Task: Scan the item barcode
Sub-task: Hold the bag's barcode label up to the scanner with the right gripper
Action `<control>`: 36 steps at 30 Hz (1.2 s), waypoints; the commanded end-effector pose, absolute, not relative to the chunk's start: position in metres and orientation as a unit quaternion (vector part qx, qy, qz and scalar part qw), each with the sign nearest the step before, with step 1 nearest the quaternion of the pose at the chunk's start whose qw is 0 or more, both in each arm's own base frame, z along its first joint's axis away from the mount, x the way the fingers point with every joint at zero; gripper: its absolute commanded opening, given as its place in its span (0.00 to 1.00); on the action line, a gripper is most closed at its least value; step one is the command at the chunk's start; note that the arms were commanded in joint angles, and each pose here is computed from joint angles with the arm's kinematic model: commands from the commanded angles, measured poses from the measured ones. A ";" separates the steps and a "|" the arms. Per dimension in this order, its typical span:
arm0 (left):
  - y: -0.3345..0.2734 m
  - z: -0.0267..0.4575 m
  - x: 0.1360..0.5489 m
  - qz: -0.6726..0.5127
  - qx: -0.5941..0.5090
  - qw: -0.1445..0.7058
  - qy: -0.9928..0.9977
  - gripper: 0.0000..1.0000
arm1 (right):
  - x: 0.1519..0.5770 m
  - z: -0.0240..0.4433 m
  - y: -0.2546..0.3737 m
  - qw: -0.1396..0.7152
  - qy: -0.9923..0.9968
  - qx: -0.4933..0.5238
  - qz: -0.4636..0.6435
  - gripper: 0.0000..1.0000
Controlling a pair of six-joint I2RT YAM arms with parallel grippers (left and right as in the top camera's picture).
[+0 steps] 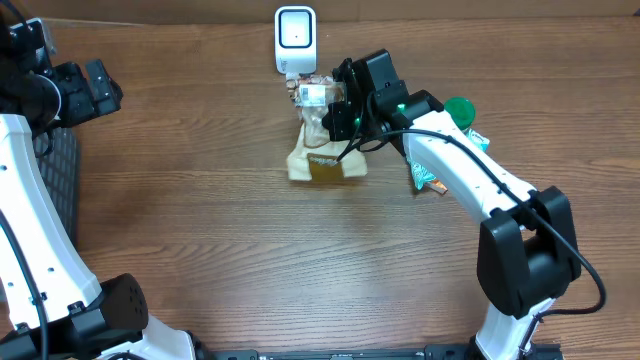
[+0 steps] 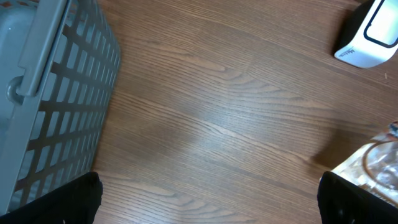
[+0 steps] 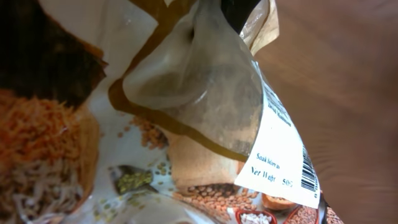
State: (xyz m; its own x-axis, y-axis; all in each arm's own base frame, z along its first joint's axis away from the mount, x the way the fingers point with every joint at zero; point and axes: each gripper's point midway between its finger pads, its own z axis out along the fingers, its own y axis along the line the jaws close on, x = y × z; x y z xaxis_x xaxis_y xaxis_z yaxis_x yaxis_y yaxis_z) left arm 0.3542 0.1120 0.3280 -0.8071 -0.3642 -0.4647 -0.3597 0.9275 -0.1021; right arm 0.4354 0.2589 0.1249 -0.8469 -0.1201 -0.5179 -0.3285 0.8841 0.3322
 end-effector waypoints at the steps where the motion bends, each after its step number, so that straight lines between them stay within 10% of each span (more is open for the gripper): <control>1: 0.112 0.326 0.354 -0.003 -0.195 0.243 0.950 1.00 | 0.455 0.153 0.226 0.354 0.923 -0.147 0.020 0.04; 15: 0.112 0.326 0.354 -0.003 -0.195 0.243 0.950 1.00 | 0.499 0.255 0.217 0.526 0.774 -0.230 -0.267 0.04; 36: 0.112 0.326 0.354 -0.003 -0.195 0.243 0.950 1.00 | 0.554 0.297 0.242 0.626 0.610 -0.335 -0.351 0.04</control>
State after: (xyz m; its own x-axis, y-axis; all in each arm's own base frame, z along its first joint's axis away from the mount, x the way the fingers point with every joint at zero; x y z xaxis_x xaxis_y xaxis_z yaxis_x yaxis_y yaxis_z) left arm 0.3541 0.1127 0.3280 -0.8068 -0.3641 -0.4653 -0.3616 0.9271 -0.0984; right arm 0.5374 0.2308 0.3181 -0.0442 -0.7402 -0.6710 0.0538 0.6689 -0.7414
